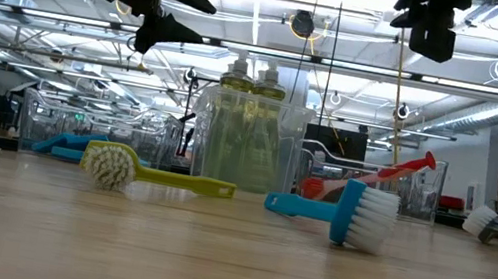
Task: Pick & Place Kitchen Sink Supplies
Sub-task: Put the black dish brush into the right transparent bin
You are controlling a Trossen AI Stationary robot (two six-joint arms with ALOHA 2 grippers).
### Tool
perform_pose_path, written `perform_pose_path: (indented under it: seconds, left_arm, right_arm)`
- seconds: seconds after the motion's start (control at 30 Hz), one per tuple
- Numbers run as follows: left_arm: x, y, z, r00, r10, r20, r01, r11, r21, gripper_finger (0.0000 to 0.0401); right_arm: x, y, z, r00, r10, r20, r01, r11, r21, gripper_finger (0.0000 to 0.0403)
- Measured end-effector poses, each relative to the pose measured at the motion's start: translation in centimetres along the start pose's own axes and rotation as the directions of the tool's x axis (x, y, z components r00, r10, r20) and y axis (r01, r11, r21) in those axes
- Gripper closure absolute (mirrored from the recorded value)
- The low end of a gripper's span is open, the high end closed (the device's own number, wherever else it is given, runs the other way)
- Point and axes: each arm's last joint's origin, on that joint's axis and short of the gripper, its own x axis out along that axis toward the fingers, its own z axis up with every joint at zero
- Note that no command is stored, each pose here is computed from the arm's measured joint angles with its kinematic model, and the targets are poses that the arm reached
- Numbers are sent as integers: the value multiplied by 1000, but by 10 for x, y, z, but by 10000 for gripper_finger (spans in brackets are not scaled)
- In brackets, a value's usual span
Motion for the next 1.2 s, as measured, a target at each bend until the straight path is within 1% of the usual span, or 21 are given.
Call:
perform_pose_path:
  seconds: [0.13, 0.2, 0.3, 0.33, 0.37, 0.4, 0.43, 0.47, 0.5, 0.57, 0.6, 0.63, 0.7, 0.8, 0.83, 0.9, 0.97, 1.03, 1.1, 1.13, 1.2]
  left_arm:
    - [0, 0, 0, 1000, 0, 0, 0, 1000, 0, 132]
    - [0, 0, 0, 1000, 0, 0, 0, 1000, 0, 132]
    - [0, 0, 0, 1000, 0, 0, 0, 1000, 0, 132]
    - [0, 0, 0, 1000, 0, 0, 0, 1000, 0, 132]
    - [0, 0, 0, 1000, 0, 0, 0, 1000, 0, 132]
    - [0, 0, 0, 1000, 0, 0, 0, 1000, 1, 132]
    - [0, 0, 0, 1000, 3, 1, -3, 1000, 11, 132]
    - [0, 0, 0, 1000, 12, 6, -12, 999, 33, 132]
    - [0, 1, 0, 1000, 24, 12, -25, 998, 53, 132]
    - [0, 1, 1, 999, 47, 23, -49, 996, 74, 132]
    - [0, 1, 1, 998, 50, 24, -52, 996, 75, 132]
    - [0, 1, 1, 998, 51, 25, -53, 996, 74, 132]
    - [0, 2, 1, 998, 53, 25, -54, 997, 50, 132]
    - [0, 1, 1, 998, 52, 25, -53, 999, 13, 132]
    - [0, 2, 1, 998, 53, 25, -53, 999, 5, 132]
    - [0, 2, 1, 998, 53, 25, -52, 999, -7, 132]
    - [0, 1, 1, 998, 52, 26, -52, 999, -9, 132]
    - [0, 1, 1, 998, 51, 25, -51, 999, -9, 132]
    - [0, 1, 1, 999, 46, 23, -46, 999, -9, 132]
    - [0, 1, 1, 999, 46, 23, -46, 999, -9, 132]
    - [0, 1, 1, 999, 46, 23, -46, 999, -10, 132]
  right_arm:
    - [-1, 0, 0, 1000, 4, 7, -4, 1000, 27, 291]
    - [-1, 1, 1, 999, 23, 32, -24, 998, 52, 291]
    - [-1, 3, 4, 987, 96, 129, -118, 978, 173, 291]
    - [-1, 3, 5, 977, 127, 172, -166, 958, 234, 291]
    - [-1, 4, 7, 965, 156, 212, -217, 928, 304, 291]
    - [-1, 4, 8, 951, 181, 249, -267, 888, 375, 291]
    - [-2, 5, 9, 934, 210, 290, -325, 838, 439, 291]
    - [-2, 6, 10, 910, 244, 334, -387, 788, 479, 291]
    - [-2, 7, 12, 882, 280, 379, -449, 741, 499, 291]
    - [-4, 9, 14, 812, 345, 470, -567, 653, 501, 291]
    - [-5, 8, 14, 774, 373, 512, -622, 599, 504, 291]
    - [-7, 8, 15, 732, 398, 553, -674, 537, 507, 291]
    - [-9, 7, 16, 636, 447, 629, -771, 394, 500, 291]
    - [-13, 9, 13, 499, 530, 685, -858, 190, 477, 291]
    - [-15, 9, 11, 456, 553, 697, -871, 116, 478, 291]
    - [-17, 11, 5, 372, 613, 697, -877, -13, 480, 291]
    - [-19, 14, 0, 302, 675, 673, -853, -123, 507, 291]
    - [-21, 18, -7, 240, 736, 633, -805, -213, 554, 291]
    - [-23, 20, -13, 182, 784, 594, -749, -281, 600, 291]
    - [-24, 22, -16, 154, 808, 569, -724, -300, 622, 291]
    - [-26, 27, -23, 101, 860, 500, -670, -313, 673, 291]
